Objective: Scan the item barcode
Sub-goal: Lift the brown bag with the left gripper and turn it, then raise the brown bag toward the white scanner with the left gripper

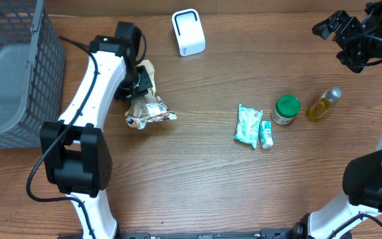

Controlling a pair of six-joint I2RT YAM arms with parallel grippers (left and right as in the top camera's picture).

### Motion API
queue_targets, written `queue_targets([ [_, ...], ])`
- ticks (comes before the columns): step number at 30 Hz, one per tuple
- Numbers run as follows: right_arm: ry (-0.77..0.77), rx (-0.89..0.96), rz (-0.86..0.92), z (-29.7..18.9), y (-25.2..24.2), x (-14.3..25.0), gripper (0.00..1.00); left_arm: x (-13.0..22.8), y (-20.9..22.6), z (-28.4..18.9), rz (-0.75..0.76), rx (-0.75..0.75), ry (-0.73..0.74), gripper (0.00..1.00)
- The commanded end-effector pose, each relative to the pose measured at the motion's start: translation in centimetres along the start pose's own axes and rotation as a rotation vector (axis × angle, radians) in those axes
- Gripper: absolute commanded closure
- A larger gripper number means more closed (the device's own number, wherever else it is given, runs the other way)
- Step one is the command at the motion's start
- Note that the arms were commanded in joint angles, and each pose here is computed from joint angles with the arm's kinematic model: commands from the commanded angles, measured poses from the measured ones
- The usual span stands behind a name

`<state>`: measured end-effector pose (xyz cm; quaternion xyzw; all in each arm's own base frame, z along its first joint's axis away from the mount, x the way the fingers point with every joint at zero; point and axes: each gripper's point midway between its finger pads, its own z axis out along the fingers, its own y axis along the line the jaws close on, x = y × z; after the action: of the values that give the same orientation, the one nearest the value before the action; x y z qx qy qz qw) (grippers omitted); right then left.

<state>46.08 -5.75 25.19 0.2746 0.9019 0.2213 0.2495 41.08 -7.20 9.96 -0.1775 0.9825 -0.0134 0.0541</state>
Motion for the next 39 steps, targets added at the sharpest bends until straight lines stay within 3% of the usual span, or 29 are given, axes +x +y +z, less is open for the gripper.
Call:
queue_targets([
  [1, -0.034, -0.008, -0.021, -1.1, 0.6, -0.6, 0.0, -0.5, -1.1, -2.2, 0.185, -0.039, -0.094, 0.96],
  [7, -0.034, -0.008, -0.021, -1.1, 0.6, -0.6, 0.0, -1.4, -1.6, -6.4, 0.268, -0.231, -0.335, 0.96],
  [13, -0.034, -0.008, -0.021, -1.1, 0.6, -0.6, 0.0, -1.8, -3.0, -9.0, 0.295, -0.276, -0.472, 0.95],
  [17, -0.034, -0.008, -0.021, -1.1, 0.6, -0.6, 0.0, -1.4, -3.9, -8.8, 0.309, -0.238, -0.458, 0.96],
  [24, -0.034, -0.008, -0.021, -1.1, 0.6, -0.6, 0.0, 0.7, -6.2, -7.6, 0.473, -0.101, -0.341, 0.96],
  [39, -0.034, -0.008, -0.021, -1.1, 0.6, -0.6, 0.0, 2.1, -6.8, -7.2, 0.49, -0.04, -0.277, 0.96],
])
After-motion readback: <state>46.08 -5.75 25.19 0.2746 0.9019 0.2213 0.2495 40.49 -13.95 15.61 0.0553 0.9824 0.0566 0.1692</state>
